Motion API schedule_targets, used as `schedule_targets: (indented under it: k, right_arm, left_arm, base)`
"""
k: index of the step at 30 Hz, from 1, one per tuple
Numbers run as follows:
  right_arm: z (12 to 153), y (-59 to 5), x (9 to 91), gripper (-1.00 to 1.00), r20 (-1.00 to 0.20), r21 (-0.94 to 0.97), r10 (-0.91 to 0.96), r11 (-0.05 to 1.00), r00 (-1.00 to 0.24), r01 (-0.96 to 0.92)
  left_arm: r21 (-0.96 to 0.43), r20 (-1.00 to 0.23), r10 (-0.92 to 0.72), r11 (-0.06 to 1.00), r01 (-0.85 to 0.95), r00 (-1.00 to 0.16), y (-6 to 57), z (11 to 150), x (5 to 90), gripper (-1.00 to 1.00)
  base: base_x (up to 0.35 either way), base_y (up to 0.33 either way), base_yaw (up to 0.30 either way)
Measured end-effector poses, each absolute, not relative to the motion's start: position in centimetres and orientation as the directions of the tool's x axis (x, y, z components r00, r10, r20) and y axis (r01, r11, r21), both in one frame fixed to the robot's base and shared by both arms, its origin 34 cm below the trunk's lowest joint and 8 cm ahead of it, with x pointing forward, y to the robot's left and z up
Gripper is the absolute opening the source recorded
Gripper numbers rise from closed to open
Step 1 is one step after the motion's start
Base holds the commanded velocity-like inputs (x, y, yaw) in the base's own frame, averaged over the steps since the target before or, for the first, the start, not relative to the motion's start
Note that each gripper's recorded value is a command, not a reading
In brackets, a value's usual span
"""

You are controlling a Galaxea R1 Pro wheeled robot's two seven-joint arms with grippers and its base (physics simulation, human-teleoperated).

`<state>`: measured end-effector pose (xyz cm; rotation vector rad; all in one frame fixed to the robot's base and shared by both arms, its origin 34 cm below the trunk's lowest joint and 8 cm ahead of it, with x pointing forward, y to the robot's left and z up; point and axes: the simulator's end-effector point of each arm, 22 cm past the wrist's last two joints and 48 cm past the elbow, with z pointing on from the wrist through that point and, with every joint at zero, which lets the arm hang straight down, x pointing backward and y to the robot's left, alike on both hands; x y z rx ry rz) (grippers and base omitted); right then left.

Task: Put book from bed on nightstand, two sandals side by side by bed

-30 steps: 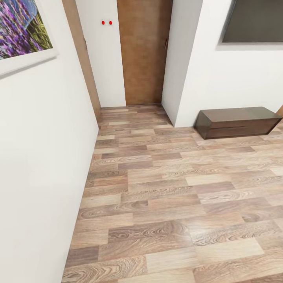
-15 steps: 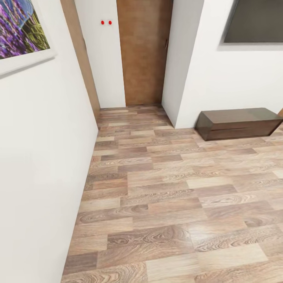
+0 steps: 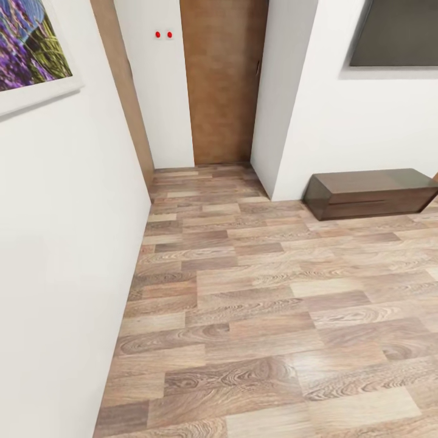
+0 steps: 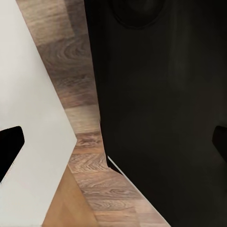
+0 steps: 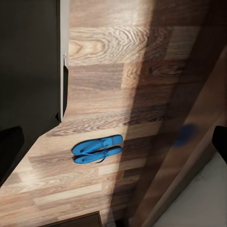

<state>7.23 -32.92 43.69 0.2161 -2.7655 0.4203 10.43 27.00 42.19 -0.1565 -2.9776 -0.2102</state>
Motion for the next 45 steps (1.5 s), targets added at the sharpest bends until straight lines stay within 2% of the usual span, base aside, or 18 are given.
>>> schedule_targets:
  k: [45]
  right_arm:
    - [43.69, -32.92, 7.23, 1.0, 0.347, -0.262, -0.098, 0.945, -0.933, -0.197]
  left_arm:
    - [0.132, 0.16, 0.093, 0.985, 0.115, -0.983, 27.07, 42.2, 10.41, 1.0]
  base:
    - [0.125, 0.0, 0.0]
